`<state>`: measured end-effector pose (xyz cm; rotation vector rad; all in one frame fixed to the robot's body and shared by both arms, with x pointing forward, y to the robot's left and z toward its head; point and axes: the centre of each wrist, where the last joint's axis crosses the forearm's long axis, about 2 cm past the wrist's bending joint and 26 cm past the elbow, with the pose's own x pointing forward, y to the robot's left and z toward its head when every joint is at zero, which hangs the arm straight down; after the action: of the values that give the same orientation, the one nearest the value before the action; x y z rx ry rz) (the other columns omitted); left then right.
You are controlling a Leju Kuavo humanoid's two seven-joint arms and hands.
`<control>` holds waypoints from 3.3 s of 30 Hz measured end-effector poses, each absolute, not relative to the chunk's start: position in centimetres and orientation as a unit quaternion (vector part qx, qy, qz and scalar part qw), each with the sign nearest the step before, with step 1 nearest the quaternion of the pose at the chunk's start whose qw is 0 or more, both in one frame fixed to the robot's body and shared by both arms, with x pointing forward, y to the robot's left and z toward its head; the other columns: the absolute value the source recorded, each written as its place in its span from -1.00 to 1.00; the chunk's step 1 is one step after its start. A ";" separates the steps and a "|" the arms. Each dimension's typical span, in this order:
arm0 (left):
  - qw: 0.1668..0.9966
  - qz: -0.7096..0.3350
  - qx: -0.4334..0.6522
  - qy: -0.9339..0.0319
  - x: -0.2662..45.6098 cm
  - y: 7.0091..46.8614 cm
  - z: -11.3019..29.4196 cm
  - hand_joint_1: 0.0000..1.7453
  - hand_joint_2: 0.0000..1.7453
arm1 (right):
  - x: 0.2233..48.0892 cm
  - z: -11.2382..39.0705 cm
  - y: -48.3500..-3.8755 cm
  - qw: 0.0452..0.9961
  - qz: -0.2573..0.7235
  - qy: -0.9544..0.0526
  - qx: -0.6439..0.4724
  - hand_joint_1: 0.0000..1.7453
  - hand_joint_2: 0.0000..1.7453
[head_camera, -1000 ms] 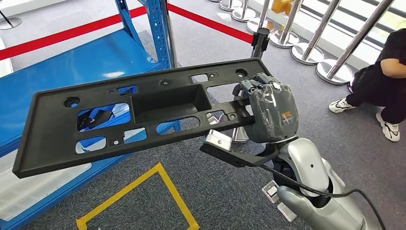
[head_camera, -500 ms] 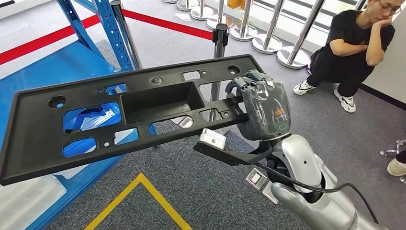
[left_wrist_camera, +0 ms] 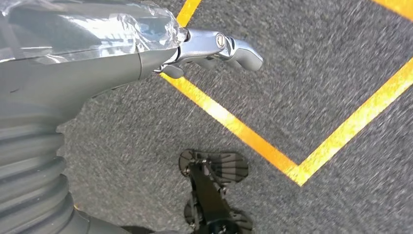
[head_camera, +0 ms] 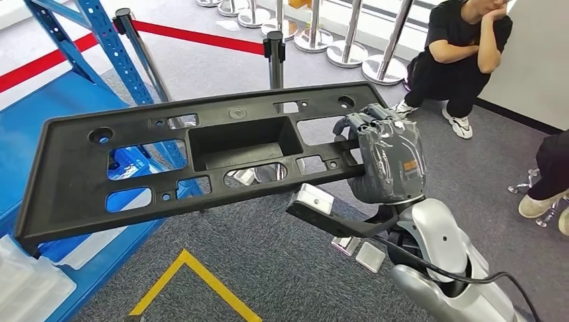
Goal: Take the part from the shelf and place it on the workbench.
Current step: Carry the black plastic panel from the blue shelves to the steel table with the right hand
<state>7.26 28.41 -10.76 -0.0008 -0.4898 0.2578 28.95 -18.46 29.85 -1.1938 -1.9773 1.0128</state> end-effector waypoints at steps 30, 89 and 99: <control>0.962 0.129 -0.001 -0.241 7.1 28.4 -10.8 -1.00 1.00 | 29.0 30.2 -18.3 0.300 0.379 -0.752 -0.448 1.00 1.00; 0.962 0.127 0.000 -0.241 7.2 28.5 -10.8 -1.00 1.00 | 29.2 30.6 -18.0 0.292 0.374 -0.746 -0.468 1.00 1.00; 0.962 0.126 0.000 -0.241 7.1 28.5 -10.8 -1.00 1.00 | 29.2 30.7 -18.0 0.291 0.374 -0.738 -0.481 1.00 1.00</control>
<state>7.13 28.46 -10.78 -0.0003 -0.4877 0.2553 29.25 -17.98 30.73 -1.2821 -1.9683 0.9966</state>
